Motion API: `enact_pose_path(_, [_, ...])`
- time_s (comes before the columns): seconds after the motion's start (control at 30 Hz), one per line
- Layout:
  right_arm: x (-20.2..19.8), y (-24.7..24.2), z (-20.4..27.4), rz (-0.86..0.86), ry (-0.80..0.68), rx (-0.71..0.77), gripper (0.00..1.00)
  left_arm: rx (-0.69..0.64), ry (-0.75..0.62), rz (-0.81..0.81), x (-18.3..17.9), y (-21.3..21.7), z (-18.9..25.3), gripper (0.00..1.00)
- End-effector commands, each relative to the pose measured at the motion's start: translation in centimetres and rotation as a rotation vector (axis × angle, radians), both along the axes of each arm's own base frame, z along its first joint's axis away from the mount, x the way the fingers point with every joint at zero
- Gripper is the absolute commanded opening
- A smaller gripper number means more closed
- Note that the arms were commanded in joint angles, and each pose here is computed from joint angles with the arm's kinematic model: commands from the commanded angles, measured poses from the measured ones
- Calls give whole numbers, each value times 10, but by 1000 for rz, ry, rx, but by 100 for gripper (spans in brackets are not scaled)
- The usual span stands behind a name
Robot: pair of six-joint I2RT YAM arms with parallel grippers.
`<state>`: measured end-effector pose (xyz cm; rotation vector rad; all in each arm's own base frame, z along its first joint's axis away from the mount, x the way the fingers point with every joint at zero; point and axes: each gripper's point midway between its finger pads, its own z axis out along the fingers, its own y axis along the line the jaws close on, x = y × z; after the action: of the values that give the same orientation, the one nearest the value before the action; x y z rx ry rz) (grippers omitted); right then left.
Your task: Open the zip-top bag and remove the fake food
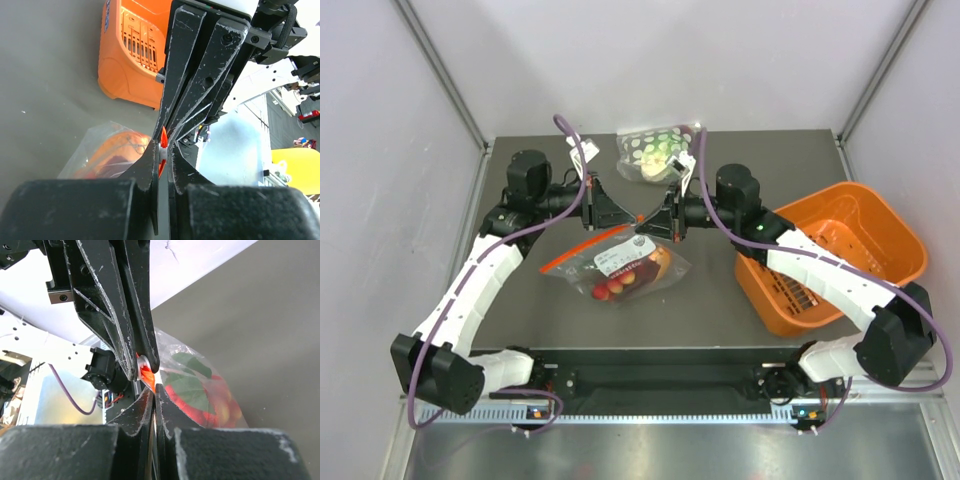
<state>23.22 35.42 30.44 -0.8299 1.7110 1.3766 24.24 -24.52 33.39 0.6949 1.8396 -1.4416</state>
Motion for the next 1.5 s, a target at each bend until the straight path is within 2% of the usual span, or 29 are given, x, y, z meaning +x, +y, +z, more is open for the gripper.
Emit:
enact_pose_path(0.0, [11, -8, 24, -72, -69, 50, 0, -16, -40, -35, -13, 8, 8, 6])
enact_pose_path(0.5, [29, -19, 26, -151, -71, 87, 0, 70, -16, -8, -14, 18, -19, 6])
enact_pose_path(0.57, [30, -17, 28, -142, -72, 92, 0, 75, -13, -12, -15, 18, -21, 1])
enact_pose_path(0.7, [26, -11, 31, -77, -70, 70, 0, 44, -11, -36, -15, 15, -14, 0])
enact_pose_path(0.8, [20, -5, 31, -3, -46, 53, 10, 12, -22, -52, -13, 11, -2, 0])
enact_pose_path(0.83, [17, -3, 34, 25, -53, 54, 24, 4, -13, -57, -13, 10, 0, 0])
enact_pose_path(0.9, [18, -1, 26, 43, -34, 31, 35, -8, -26, -60, -11, 9, 6, 0])
enact_pose_path(0.93, [17, 2, 20, 71, -18, 24, 47, -17, -19, -61, -11, 9, 8, 0])
enact_pose_path(1.13, [11, 11, 18, 123, 4, 35, 55, -10, -10, -47, -9, 9, 3, 0])
enact_pose_path(1.47, [-10, 26, 12, 215, 32, 31, 57, -15, -19, -28, 1, 7, 5, 0])
